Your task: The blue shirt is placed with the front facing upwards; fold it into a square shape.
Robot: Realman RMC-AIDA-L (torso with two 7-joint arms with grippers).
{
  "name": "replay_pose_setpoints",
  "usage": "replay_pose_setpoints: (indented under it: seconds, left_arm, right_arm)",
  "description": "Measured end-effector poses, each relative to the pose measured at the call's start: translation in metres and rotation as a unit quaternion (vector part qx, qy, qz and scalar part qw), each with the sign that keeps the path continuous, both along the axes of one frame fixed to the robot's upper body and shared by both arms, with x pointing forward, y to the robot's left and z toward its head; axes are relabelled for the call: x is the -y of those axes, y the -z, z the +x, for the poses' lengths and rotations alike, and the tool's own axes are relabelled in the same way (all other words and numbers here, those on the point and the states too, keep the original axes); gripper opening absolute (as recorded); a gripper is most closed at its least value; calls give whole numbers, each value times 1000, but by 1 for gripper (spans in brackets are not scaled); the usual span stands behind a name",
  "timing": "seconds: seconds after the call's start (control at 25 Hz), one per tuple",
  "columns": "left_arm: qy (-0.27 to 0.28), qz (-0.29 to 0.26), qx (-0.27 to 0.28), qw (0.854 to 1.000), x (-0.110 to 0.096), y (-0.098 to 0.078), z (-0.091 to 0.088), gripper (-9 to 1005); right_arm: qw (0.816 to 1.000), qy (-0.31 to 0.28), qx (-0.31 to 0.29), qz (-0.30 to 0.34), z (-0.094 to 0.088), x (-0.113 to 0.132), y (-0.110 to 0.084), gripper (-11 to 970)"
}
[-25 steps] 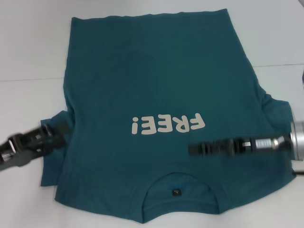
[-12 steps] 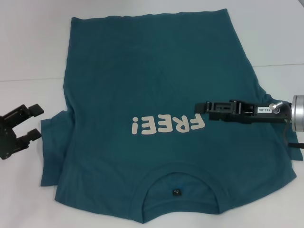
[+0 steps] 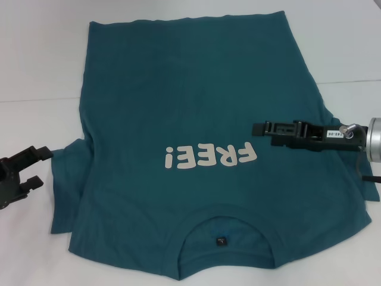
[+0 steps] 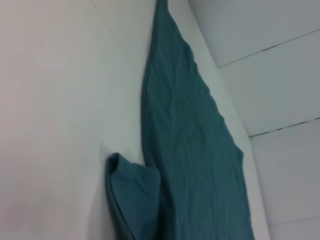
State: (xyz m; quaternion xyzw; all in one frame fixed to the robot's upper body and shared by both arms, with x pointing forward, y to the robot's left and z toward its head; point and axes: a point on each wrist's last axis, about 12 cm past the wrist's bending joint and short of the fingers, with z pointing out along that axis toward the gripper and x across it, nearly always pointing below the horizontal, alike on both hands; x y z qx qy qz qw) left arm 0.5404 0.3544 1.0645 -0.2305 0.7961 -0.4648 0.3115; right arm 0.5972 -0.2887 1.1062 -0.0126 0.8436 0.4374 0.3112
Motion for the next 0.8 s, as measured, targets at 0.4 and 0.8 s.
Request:
replay_pose_setpoints:
  seconds: [0.4, 0.8]
  left_arm:
    - [3, 29, 5, 1000, 0, -1, 8, 904]
    - [12, 34, 2, 999, 4, 3, 7, 904]
  right_arm:
    - [1000, 5, -3, 0, 2, -1, 2, 912]
    - [1000, 8, -2, 7, 2, -1, 2, 912]
